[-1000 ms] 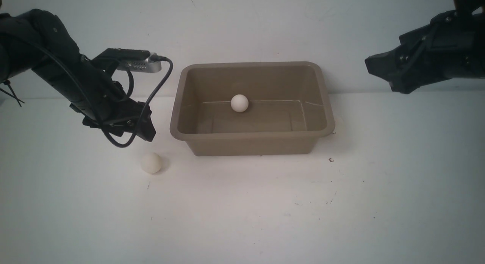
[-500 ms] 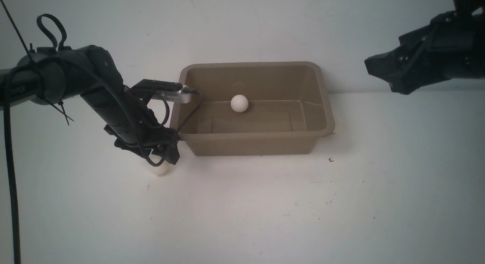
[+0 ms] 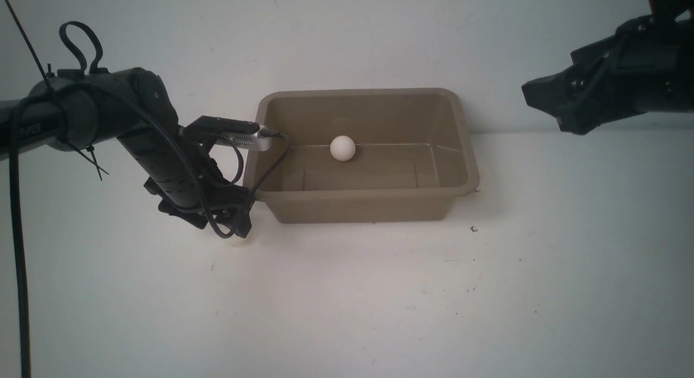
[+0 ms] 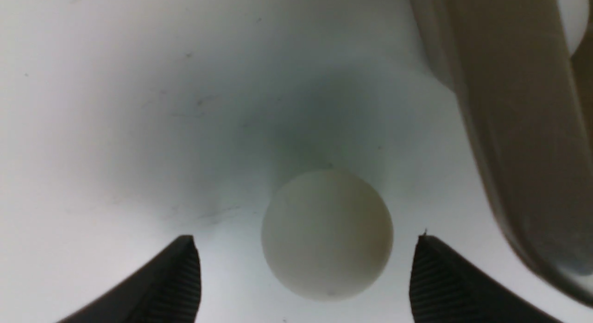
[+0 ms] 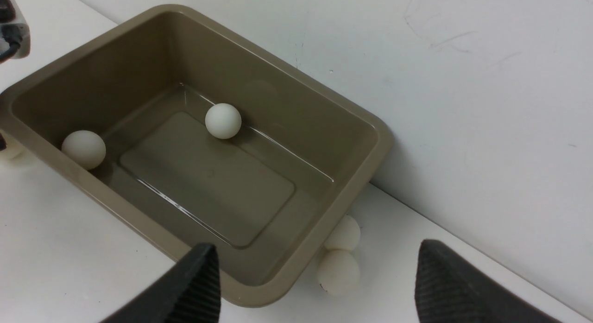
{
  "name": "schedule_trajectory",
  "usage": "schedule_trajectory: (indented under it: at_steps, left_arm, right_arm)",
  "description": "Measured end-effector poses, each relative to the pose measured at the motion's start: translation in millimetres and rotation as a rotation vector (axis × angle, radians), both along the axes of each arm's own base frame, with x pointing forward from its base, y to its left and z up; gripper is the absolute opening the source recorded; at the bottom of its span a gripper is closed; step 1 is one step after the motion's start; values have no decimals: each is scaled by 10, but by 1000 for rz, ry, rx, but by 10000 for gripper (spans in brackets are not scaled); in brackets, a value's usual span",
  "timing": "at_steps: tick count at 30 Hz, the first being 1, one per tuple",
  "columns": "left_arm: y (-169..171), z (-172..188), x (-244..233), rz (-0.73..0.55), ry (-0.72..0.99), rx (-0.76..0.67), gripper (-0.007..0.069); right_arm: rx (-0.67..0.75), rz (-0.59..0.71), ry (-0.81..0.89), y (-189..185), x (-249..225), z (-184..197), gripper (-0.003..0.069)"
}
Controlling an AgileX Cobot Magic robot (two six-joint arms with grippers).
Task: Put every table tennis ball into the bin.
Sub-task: Use the left arm to clamp the table tennis ball closest to it
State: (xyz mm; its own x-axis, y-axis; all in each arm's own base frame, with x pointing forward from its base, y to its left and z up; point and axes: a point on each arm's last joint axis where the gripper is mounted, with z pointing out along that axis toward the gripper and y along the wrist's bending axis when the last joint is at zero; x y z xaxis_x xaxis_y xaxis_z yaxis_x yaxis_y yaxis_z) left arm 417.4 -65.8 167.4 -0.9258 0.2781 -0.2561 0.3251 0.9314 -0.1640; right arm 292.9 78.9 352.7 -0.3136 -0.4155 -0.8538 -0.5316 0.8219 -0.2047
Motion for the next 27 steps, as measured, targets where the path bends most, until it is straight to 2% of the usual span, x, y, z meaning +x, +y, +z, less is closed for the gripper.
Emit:
schedule_trajectory:
  at_steps: [10, 15, 22, 27]
  left_arm:
    - [-7, -35, 32, 4, -17, 2, 540]
    - [-12, -167, 46, 6, 15, 2, 497]
    - [-17, -193, 63, 14, 6, -4, 353]
    - [-18, -182, 57, 11, 8, -5, 353]
  right_arm:
    - [0, -2, -3, -1, 2, 3, 513]
    - [0, -2, -3, -1, 2, 3, 513]
    - [-19, 9, -13, -1, 2, 3, 513]
    - [-20, 10, -15, -2, 3, 3, 513]
